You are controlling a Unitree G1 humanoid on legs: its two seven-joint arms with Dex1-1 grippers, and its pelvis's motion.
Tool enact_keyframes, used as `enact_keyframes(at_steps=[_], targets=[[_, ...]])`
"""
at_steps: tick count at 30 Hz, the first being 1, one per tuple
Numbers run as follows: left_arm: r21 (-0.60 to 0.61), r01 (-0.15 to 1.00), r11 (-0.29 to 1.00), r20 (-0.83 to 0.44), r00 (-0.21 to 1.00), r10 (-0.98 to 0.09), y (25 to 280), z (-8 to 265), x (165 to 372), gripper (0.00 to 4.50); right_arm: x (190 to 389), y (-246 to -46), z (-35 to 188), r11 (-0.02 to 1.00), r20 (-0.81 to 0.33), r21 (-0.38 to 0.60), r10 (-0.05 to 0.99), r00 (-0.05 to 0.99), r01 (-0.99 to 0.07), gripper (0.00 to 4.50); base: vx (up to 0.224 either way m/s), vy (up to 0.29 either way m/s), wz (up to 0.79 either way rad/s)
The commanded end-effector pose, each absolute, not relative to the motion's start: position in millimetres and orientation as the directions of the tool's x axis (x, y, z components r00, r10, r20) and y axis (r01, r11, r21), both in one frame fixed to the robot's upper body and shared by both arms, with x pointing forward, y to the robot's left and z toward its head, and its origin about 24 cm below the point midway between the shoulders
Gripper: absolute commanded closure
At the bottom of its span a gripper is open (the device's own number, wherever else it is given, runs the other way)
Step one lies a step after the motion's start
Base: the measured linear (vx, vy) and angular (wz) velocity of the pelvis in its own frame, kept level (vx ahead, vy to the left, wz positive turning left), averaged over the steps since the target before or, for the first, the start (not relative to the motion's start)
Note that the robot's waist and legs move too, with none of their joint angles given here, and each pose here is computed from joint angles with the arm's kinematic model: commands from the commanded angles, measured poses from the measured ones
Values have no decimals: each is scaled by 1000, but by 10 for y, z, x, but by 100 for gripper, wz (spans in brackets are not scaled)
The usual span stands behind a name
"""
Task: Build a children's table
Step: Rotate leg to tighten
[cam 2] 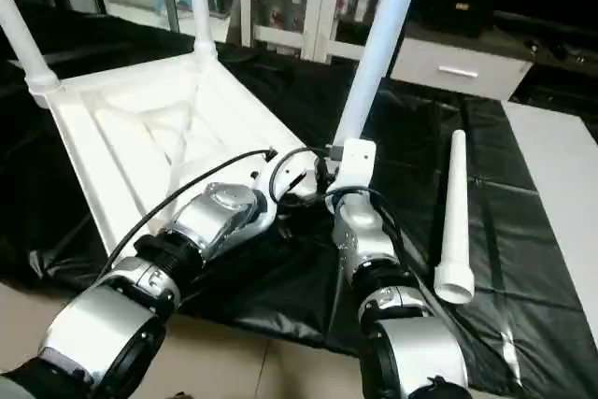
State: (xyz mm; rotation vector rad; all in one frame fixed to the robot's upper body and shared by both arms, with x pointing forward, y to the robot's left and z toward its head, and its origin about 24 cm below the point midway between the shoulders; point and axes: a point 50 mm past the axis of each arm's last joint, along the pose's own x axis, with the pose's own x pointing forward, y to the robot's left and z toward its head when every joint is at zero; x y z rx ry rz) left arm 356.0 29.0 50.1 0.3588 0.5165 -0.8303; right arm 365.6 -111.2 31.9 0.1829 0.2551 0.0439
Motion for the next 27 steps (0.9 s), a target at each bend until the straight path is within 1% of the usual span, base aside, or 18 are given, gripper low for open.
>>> enact_keyframes(at_steps=[1,2,4,5,8,10,11,12,13,15,16,17,19,22,23,24,25,27], targets=[[114,734,670,-542,611,-577,361,430,3571,450,3613,-935,298,960,-218,259,165,962,-106,127,0,0,0],[115,732,671,-542,612,-576,365,425,3572,450,3615,-932,316,955,-198,269,178,964,-121,113,0,0,0],[120,731,671,-538,616,-575,376,412,3581,450,3619,-961,364,970,-158,200,174,972,-141,107,0,0,0],[119,733,670,-536,615,-578,374,409,3580,450,3615,-984,379,975,-142,168,168,976,-143,77,0,0,0],[137,738,661,-503,627,-595,348,427,3582,450,3585,-1076,421,982,-94,127,155,983,-143,77,0,0,0],[170,724,669,-425,666,-613,302,476,3592,450,3495,-1248,510,991,-8,36,133,991,-133,77,0,0,0],[172,714,679,-396,681,-616,290,498,3597,450,3464,-1295,538,992,13,30,123,992,-123,77,0,0,0],[118,720,684,-371,671,-642,273,521,3595,450,3421,-1341,561,992,33,37,117,993,-118,77,0,0,0],[46,720,693,-336,664,-668,264,558,3599,405,3360,-1399,585,993,55,46,106,993,-109,66,0,0,0],[-21,707,707,-294,672,-680,272,610,3616,394,3290,-1461,607,994,75,55,88,993,-92,66,0,0,0],[-24,695,719,-230,696,-680,302,698,3643,394,3234,-1501,636,995,97,67,68,993,-75,66,0,0,0],[-26,686,727,-181,713,-678,334,768,3661,373,3195,-1520,662,995,114,77,57,992,-66,66,0,0,0],[-20,692,722,-28,721,-692,473,1001,3659,357,3104,-1509,739,992,155,108,54,987,-71,66,0,0,0],[-10,737,676,76,674,-734,617,1177,3574,345,3038,-1440,791,988,163,107,97,982,-115,66,0,0,0],[-10,739,673,80,672,-736,633,1187,3567,337,3035,-1435,793,987,163,105,101,981,-119,66,0,0,0],[-3,787,617,122,613,-781,887,1327,3418,337,2962,-1333,818,978,163,83,176,971,-191,66,0,0,0],[9,820,573,105,569,-816,1025,1363,3310,337,2921,-1278,810,969,158,63,227,961,-239,66,0,0,0],[9,820,573,105,569,-816,1025,1363,3310,337,2921,-1278,810,969,158,63,227,961,-239,66,0,0,0]])
